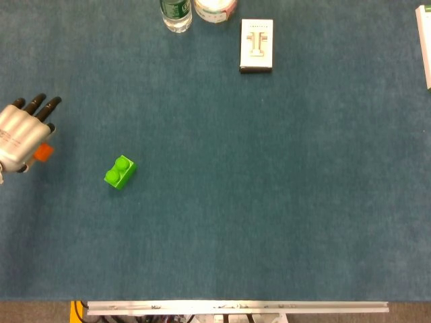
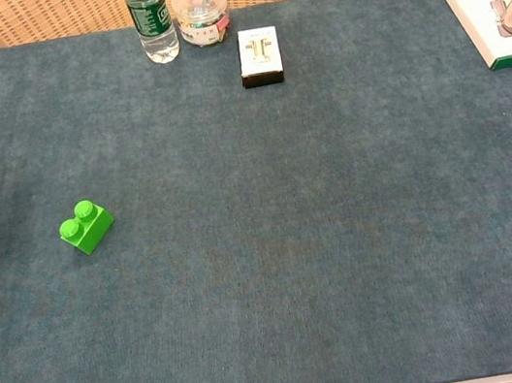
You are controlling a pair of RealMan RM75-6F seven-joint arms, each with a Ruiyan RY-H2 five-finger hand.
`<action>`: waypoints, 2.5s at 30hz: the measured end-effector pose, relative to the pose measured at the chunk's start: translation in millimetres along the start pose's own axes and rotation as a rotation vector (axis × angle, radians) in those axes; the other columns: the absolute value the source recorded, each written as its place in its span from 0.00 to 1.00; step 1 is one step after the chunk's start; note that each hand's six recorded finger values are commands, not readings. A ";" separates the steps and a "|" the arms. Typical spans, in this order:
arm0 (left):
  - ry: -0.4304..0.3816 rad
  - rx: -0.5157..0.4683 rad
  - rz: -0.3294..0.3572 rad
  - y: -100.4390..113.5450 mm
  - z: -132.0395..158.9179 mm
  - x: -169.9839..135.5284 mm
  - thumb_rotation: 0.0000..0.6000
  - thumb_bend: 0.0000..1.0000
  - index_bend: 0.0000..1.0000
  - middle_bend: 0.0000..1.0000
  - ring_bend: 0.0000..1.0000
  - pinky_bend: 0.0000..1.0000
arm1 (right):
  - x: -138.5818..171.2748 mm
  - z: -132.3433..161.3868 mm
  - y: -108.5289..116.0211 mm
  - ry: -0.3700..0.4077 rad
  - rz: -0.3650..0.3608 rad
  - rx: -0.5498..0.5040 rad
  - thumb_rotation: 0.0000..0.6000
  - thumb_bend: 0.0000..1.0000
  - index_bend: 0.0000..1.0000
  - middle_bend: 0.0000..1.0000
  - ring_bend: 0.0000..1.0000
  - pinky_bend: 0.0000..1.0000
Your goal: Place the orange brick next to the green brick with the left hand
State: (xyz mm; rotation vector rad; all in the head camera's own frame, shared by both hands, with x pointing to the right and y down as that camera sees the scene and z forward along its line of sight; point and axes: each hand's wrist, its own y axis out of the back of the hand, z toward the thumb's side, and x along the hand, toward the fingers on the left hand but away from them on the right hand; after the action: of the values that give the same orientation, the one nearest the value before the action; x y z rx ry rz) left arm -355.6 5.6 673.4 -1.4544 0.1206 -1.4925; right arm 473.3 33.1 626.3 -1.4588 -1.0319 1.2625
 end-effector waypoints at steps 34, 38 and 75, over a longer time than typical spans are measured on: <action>-0.127 -0.113 0.006 10.2 43.1 -6.8 1.00 0.35 0.61 0.00 0.00 0.19 | 1.1 -1.0 -1.5 0.000 0.009 -0.003 1.00 0.44 0.63 0.55 0.42 0.46; -0.126 -0.109 0.000 13.9 48.6 -3.7 1.00 0.35 0.61 0.00 0.00 0.19 | 1.0 -2.1 0.1 -0.002 0.006 -0.007 1.00 0.44 0.63 0.55 0.42 0.46; -0.128 -0.190 -0.066 34.8 86.0 9.3 1.00 0.35 0.61 0.00 0.00 0.19 | 5.7 -7.6 9.1 -0.009 -0.002 -0.031 1.00 0.44 0.63 0.55 0.42 0.46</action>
State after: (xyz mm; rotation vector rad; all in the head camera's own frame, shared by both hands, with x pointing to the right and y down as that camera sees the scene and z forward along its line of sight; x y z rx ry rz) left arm -265.6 29.0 679.8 -1.7170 0.1403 -1.4670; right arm 481.8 35.7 616.6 -1.4766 -1.0631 1.2571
